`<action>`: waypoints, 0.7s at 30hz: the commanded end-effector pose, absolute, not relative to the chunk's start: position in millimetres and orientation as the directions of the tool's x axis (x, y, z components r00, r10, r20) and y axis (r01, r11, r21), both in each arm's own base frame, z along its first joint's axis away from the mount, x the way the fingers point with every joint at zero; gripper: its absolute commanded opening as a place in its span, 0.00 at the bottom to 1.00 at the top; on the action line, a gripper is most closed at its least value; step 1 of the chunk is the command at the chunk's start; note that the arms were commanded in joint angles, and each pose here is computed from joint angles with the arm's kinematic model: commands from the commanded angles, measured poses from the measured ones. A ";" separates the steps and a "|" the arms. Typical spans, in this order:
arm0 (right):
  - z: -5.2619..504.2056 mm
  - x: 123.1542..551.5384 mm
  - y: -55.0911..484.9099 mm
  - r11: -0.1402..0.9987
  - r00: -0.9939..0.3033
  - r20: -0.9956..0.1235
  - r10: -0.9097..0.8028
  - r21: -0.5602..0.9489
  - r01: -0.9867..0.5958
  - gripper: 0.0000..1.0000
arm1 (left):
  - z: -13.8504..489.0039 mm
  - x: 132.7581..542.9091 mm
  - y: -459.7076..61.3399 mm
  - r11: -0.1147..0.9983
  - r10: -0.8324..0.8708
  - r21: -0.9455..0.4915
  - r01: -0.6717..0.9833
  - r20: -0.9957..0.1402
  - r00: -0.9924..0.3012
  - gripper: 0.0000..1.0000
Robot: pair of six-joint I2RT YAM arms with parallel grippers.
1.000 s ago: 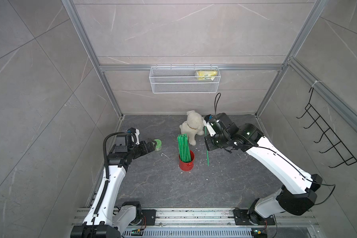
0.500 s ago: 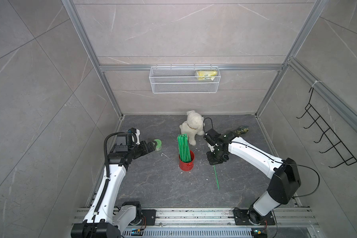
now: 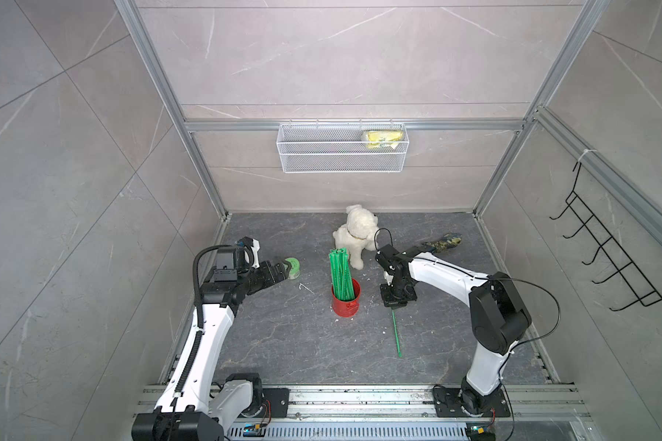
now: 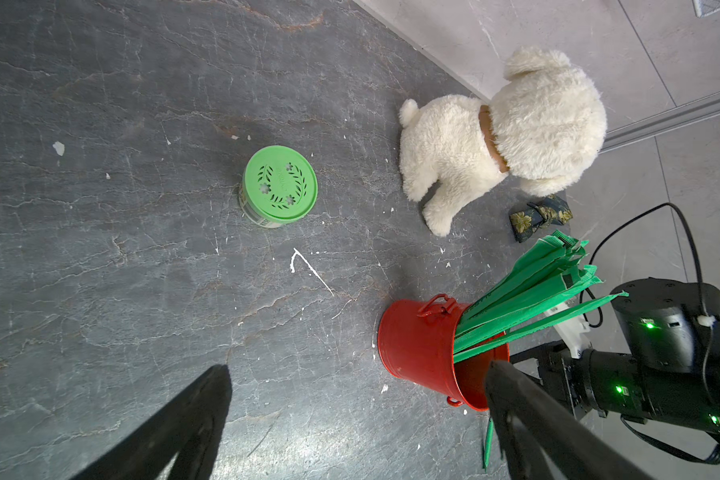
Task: Take the straws out of the storage container
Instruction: Place the straw at the center of the board.
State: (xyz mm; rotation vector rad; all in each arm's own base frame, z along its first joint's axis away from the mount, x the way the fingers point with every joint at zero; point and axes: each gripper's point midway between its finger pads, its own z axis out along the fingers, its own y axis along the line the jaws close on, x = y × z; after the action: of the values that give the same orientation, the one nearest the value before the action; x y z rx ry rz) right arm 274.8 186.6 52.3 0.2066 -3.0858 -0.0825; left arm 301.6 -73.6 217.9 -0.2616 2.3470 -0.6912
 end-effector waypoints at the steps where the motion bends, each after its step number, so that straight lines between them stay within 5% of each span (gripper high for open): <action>1: 47.3 282.5 187.8 0.990 -0.991 0.042 -0.127 0.067 -0.124 0.06 | 232.9 303.2 -78.9 0.836 -0.330 -0.547 0.050 -0.574 -0.750 1.00; 21: 33.7 294.0 184.4 0.991 -0.992 0.048 -0.118 0.064 -0.115 0.13 | 231.2 303.6 -79.0 0.836 -0.330 -0.547 0.048 -0.570 -0.753 1.00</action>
State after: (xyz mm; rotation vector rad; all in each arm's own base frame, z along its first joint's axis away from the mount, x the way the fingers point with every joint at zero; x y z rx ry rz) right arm 288.8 181.9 35.5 0.1583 -3.0838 -0.0845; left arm 302.1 -73.7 216.4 -0.2637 2.3525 -0.6916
